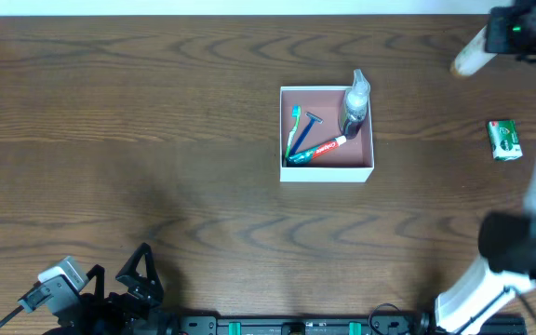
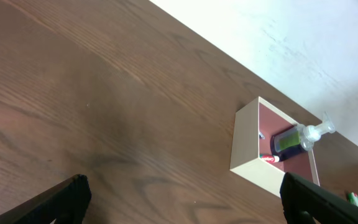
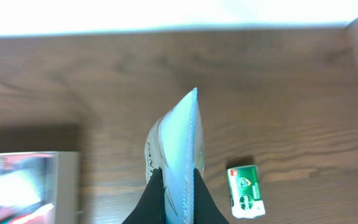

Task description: Pack container

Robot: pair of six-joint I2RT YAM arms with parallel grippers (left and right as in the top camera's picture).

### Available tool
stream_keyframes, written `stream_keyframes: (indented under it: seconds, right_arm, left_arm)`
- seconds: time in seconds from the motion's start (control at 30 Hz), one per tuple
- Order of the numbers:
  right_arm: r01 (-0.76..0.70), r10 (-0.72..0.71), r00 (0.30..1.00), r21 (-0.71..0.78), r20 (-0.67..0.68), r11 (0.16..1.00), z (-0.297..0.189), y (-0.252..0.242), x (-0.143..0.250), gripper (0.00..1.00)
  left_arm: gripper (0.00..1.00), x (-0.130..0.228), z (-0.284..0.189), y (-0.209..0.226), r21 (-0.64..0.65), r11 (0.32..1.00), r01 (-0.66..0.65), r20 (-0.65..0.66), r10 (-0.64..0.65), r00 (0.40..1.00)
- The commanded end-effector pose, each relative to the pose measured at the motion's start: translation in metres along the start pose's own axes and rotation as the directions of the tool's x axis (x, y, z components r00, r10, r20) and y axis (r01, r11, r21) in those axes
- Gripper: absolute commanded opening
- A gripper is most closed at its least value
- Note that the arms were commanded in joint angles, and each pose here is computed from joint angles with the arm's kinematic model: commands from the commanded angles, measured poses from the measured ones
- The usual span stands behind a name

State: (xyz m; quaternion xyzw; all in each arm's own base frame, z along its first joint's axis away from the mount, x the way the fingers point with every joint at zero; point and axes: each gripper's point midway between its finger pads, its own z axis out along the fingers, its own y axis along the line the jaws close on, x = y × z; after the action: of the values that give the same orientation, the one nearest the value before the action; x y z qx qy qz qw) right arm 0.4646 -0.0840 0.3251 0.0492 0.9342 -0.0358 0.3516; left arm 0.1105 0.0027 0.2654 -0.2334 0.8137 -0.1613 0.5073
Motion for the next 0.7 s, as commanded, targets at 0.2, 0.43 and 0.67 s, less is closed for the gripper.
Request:
stream_keyframes:
  seconds: [0.2,0.43,0.67]
  right_arm:
    - [-0.041,0.036,0.978,0.022,0.204,0.999,-0.124,-0.003,-0.009,0.01]
    - [-0.043,0.042,0.999,0.019,0.016,0.999,-0.102,-0.001,0.028,0.01]
    - [-0.049,0.045,0.990,-0.021,-0.134,0.999,-0.070,0.006,0.051,0.01]
  left_arm:
    - [0.98,0.000,-0.001,0.000,-0.001,1.000,0.007,0.005,-0.007,1.000]
    - [0.98,-0.001,-0.001,0.000,-0.001,1.000,0.007,0.006,-0.007,1.000]
    - [0.98,0.000,-0.001,0.000,-0.001,1.000,0.007,0.005,-0.007,1.000]
